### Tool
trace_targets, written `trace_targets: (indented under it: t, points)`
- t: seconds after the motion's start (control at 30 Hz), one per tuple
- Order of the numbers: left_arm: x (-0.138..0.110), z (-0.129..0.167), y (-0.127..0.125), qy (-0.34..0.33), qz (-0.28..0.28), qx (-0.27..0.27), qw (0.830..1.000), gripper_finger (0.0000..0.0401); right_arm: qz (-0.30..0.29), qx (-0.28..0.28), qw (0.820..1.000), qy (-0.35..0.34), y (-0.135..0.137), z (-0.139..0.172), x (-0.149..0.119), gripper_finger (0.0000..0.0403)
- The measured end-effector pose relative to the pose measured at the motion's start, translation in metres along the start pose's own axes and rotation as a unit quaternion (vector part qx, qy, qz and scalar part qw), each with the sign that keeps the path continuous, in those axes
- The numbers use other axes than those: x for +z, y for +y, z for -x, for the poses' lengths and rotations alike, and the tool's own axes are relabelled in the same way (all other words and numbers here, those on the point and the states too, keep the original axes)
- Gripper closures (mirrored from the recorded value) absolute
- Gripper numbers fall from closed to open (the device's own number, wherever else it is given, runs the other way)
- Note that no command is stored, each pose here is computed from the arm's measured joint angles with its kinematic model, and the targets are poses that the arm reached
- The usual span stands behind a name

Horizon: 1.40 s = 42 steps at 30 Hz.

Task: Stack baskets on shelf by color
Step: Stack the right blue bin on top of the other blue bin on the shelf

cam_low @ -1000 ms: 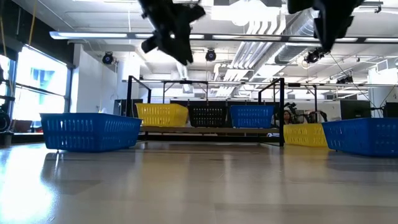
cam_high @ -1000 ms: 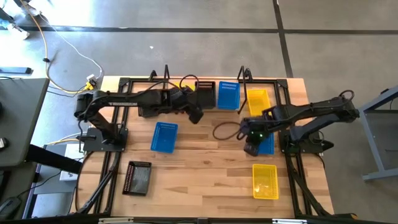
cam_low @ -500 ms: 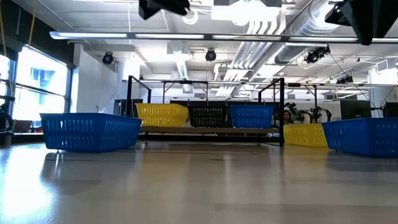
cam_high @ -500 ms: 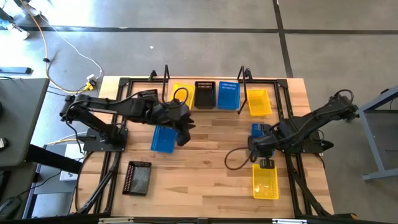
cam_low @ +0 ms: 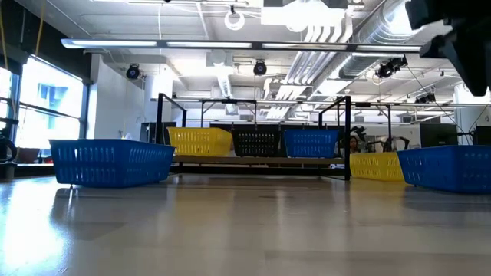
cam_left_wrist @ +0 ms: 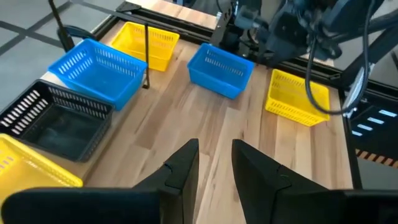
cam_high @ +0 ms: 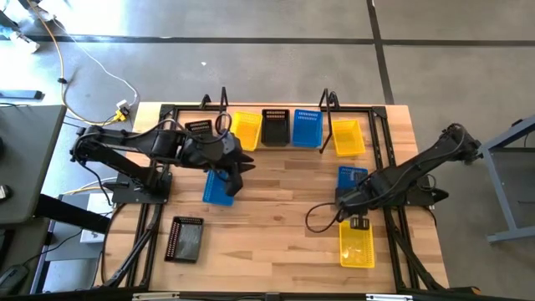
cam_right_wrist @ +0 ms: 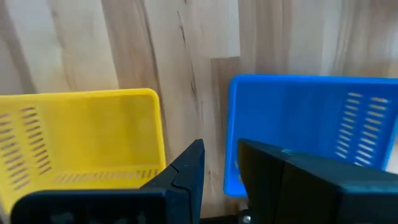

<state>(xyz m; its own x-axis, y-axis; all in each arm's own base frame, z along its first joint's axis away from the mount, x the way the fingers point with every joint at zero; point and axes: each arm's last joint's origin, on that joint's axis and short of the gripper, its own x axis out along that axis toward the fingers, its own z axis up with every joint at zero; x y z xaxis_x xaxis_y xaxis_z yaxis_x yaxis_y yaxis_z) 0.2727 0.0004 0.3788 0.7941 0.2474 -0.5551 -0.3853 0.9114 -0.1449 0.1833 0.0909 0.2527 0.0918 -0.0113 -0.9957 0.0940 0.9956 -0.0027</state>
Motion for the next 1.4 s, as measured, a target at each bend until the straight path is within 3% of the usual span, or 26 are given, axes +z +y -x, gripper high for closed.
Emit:
trace_targets:
  t: [0.83,0.93,1.07,1.4]
  points:
    - [0.000,0.000,0.000,-0.001,0.010,0.002,1.000,0.0314,-0.029,-0.002,0.998,0.049,-0.010,-0.070,-0.025,0.0320]
    - [0.000,0.000,0.000,-0.001,0.010,0.002,1.000,0.0314,-0.037,-0.002,0.998,0.044,-0.010,-0.070,-0.024,0.0336]
    - [0.000,0.000,0.000,-0.001,0.010,0.002,1.000,0.0314,-0.037,0.005,0.999,0.032,-0.008,-0.065,-0.020,0.0393]
    - [-0.002,0.000,-0.002,0.022,-0.001,-0.041,0.999,0.0314,-0.074,0.046,0.996,-0.027,0.004,-0.028,0.003,0.0400]
